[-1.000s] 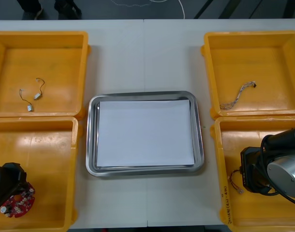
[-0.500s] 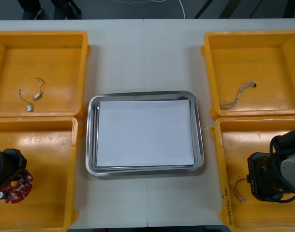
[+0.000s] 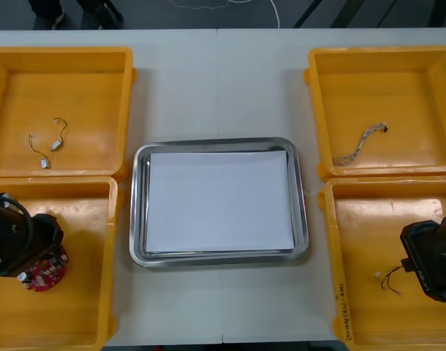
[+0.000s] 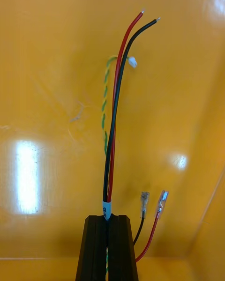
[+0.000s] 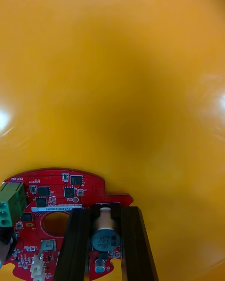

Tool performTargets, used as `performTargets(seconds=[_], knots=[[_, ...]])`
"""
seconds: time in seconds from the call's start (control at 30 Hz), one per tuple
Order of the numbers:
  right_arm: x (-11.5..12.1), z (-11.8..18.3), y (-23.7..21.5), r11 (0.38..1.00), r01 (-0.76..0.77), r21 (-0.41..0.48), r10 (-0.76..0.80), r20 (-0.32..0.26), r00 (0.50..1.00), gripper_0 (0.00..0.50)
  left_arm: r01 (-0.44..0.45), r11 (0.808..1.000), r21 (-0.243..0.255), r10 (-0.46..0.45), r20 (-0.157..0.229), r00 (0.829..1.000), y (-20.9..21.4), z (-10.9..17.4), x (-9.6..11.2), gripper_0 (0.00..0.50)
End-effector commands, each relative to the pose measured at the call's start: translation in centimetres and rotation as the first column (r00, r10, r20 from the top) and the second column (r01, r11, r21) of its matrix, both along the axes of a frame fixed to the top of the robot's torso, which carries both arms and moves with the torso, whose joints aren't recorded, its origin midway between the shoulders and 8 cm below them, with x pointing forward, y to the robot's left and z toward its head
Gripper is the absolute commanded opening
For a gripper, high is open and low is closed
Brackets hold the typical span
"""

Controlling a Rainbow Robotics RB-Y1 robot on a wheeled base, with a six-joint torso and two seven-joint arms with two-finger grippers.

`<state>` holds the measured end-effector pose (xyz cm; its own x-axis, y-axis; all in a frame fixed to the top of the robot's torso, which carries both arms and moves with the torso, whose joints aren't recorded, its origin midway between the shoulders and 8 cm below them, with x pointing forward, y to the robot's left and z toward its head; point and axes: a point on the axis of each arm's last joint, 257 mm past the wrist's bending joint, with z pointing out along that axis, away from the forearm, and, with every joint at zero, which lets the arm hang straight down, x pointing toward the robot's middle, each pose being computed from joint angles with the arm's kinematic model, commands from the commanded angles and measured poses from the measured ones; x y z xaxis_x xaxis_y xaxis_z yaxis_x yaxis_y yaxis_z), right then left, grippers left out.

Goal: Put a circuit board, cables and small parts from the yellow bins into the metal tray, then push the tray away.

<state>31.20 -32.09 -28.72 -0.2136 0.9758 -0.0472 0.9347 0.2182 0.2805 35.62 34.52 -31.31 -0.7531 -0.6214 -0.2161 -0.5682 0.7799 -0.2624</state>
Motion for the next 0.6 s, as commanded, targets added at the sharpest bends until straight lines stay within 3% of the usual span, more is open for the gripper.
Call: performTargets(seconds=[0.03,0.13,0.2,0.3,0.33,0.37,0.47,0.6], knots=[[1.1,3.2,-1.6,0.987,-0.125,-0.103,0.128,0.03,0.991,0.0,0.068,0.998,0.019,-0.068,0.035,0.997,-1.1,0.8,1.9,0.0],[1.1,4.1,-1.7,0.966,-0.21,-0.154,0.214,0.011,0.977,0.0,0.068,0.998,0.018,-0.068,0.032,0.997,-1.0,0.7,2.0,0.0],[1.2,4.5,-1.7,0.951,-0.257,-0.173,0.261,0.003,0.965,0.0,0.068,0.998,0.018,-0.068,0.032,0.997,-1.0,0.7,2.0,0.057],[1.5,5.3,-1.2,0.918,-0.34,-0.202,0.348,0.005,0.937,0.0,0.067,0.998,0.018,-0.067,0.034,0.997,-1.0,0.8,2.1,0.274],[1.7,5.6,-0.8,0.901,-0.378,-0.212,0.389,0.008,0.921,0.0,0.065,0.998,0.018,-0.066,0.034,0.997,-1.0,0.8,2.1,0.368],[1.8,5.9,-0.4,0.879,-0.422,-0.222,0.434,0.006,0.901,0.0,0.062,0.998,0.017,-0.063,0.034,0.997,-0.9,0.8,2.1,0.426],[2.0,6.6,0.6,0.821,-0.516,-0.243,0.533,0.006,0.846,0.0,0.057,0.998,0.019,-0.057,0.037,0.998,-0.7,0.9,2.1,0.483],[2.1,7.4,2.1,0.708,-0.65,-0.275,0.675,-0.005,0.738,0.0,0.052,0.998,0.019,-0.053,0.042,0.998,-0.4,1.2,2.2,0.5]])
